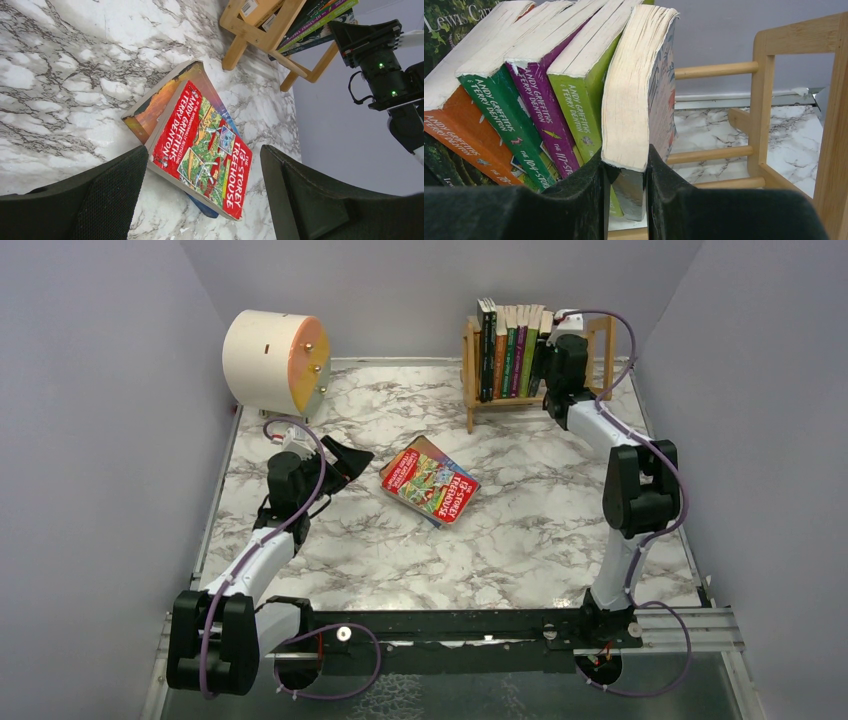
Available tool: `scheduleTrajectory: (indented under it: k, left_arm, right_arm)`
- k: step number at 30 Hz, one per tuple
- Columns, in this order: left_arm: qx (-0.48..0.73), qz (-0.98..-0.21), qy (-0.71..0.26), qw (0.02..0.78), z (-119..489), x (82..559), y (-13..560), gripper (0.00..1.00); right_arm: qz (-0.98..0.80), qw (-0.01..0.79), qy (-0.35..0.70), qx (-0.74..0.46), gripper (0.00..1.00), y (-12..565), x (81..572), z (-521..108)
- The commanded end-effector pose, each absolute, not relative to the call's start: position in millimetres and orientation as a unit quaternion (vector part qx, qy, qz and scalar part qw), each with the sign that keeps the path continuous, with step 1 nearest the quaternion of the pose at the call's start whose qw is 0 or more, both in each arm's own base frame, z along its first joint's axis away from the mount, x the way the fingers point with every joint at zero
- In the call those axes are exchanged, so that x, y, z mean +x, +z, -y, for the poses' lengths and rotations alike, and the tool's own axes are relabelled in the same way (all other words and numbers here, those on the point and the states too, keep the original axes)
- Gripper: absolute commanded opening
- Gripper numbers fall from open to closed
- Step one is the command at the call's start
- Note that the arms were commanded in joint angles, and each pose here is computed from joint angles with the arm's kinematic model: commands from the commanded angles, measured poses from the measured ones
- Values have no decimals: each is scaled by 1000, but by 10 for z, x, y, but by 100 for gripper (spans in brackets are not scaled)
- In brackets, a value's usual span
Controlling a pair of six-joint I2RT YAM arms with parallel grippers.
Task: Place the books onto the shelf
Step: Place the book on the shelf.
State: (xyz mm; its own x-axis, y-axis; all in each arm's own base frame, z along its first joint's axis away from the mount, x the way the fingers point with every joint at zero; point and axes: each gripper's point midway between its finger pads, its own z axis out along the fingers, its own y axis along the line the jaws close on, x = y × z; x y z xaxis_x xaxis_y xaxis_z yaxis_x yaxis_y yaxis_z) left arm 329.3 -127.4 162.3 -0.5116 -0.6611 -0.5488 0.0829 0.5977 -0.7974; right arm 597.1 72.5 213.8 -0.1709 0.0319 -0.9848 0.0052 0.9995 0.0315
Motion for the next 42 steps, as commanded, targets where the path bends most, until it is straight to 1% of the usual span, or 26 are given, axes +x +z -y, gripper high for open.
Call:
scheduleTrajectory:
  k: [1, 5, 7, 15, 22, 27, 33, 36, 40, 42]
  left_arm:
    - [-179, -755, -417, 473, 1291, 3281, 1738, 76]
    - [-179, -755, -416, 473, 1291, 3273, 1733, 76]
    - [-180, -756, -416, 472, 1288, 3272, 1722, 76]
    - [-181, -758, -414, 470, 1288, 3272, 1697, 76]
    - [-182, -758, -413, 471, 1283, 3274, 1689, 76]
    - [-181, -759, -413, 470, 1287, 3276, 1689, 76]
    - [-182, -758, -412, 471, 1280, 3270, 1684, 76]
    - [-183, -759, -413, 470, 1283, 3269, 1680, 76]
    - [-183, -758, -413, 471, 1283, 3276, 1689, 76]
    - [-183, -758, -413, 471, 1284, 3277, 1691, 76]
  right_arm:
    - [-862, 507, 19, -6, 22, 1118, 5557, -965]
    - [-860, 510, 18, 3, 35, 1106, 5503, -947]
    - [-859, 512, 16, 6, 39, 1106, 5496, -933]
    - [-857, 515, -1, 22, 40, 1143, 5575, -872]
    - [-844, 534, -7, 41, 42, 1320, 5526, -806]
    - [-826, 561, -4, 47, 42, 1586, 5481, -781]
    - [-800, 597, 11, 53, 42, 2072, 5365, -770]
    - [-789, 611, 4, 66, 42, 2291, 5305, -706]
    - [-786, 613, -16, 83, 42, 2442, 5299, -611]
    - [-782, 617, -18, 86, 47, 2484, 5301, -602]
